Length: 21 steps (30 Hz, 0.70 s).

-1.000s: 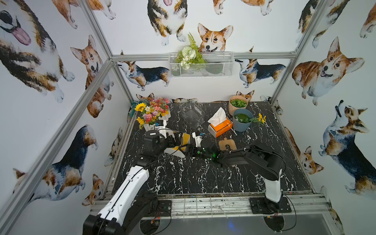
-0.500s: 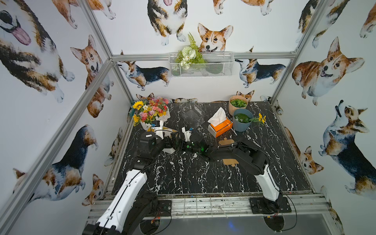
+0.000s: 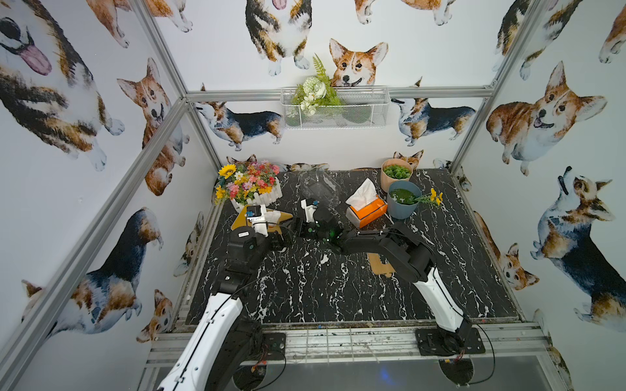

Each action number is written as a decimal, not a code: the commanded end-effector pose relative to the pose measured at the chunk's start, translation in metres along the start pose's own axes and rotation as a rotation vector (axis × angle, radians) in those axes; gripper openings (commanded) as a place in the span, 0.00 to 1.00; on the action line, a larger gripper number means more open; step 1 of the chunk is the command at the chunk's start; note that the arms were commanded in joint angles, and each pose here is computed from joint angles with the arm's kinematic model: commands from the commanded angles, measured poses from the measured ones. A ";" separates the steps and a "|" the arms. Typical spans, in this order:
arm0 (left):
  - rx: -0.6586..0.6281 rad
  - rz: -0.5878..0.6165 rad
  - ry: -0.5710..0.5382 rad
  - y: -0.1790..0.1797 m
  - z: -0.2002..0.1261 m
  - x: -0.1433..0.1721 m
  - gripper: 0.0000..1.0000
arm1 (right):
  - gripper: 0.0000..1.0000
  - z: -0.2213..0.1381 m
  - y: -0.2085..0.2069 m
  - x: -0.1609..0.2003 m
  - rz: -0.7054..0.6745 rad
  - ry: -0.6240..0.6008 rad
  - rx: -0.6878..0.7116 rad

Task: Put the tissue paper into the tissue box
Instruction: Move the tissue box to the center of the board, then pick up the tissue box from the center of the board.

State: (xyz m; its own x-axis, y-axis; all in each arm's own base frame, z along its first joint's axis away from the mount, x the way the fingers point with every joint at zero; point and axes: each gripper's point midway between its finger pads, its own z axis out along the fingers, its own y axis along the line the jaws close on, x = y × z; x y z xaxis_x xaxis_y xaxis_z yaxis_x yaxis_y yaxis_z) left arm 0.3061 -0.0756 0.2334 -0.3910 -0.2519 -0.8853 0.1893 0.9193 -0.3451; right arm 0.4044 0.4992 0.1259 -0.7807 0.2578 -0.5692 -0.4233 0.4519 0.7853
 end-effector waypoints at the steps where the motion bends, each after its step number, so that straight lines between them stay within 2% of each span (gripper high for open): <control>1: -0.001 0.018 -0.022 0.000 0.000 -0.005 1.00 | 0.88 -0.023 0.012 -0.028 -0.123 -0.027 0.028; 6: 0.010 0.020 -0.009 -0.002 0.002 -0.003 1.00 | 0.91 -0.072 0.001 -0.069 -0.334 -0.036 0.236; 12: 0.029 0.013 0.012 -0.004 0.005 0.001 1.00 | 0.91 -0.115 -0.024 -0.110 -0.496 0.030 0.443; 16: 0.039 0.008 0.026 -0.005 0.007 0.002 1.00 | 0.89 -0.110 -0.033 -0.122 -0.608 0.098 0.515; 21: 0.040 0.003 0.027 -0.004 0.006 0.004 1.00 | 0.78 -0.075 -0.051 -0.132 -0.643 0.162 0.562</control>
State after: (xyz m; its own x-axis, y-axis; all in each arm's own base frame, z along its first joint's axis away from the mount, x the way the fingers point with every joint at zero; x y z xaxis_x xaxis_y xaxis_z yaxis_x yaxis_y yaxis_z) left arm 0.3092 -0.0801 0.2228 -0.4313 -0.2384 -0.8702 0.2060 0.9130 -0.3522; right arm 0.4929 0.3845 0.2080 -0.5026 -0.1706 -0.8475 -0.5379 0.8292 0.1520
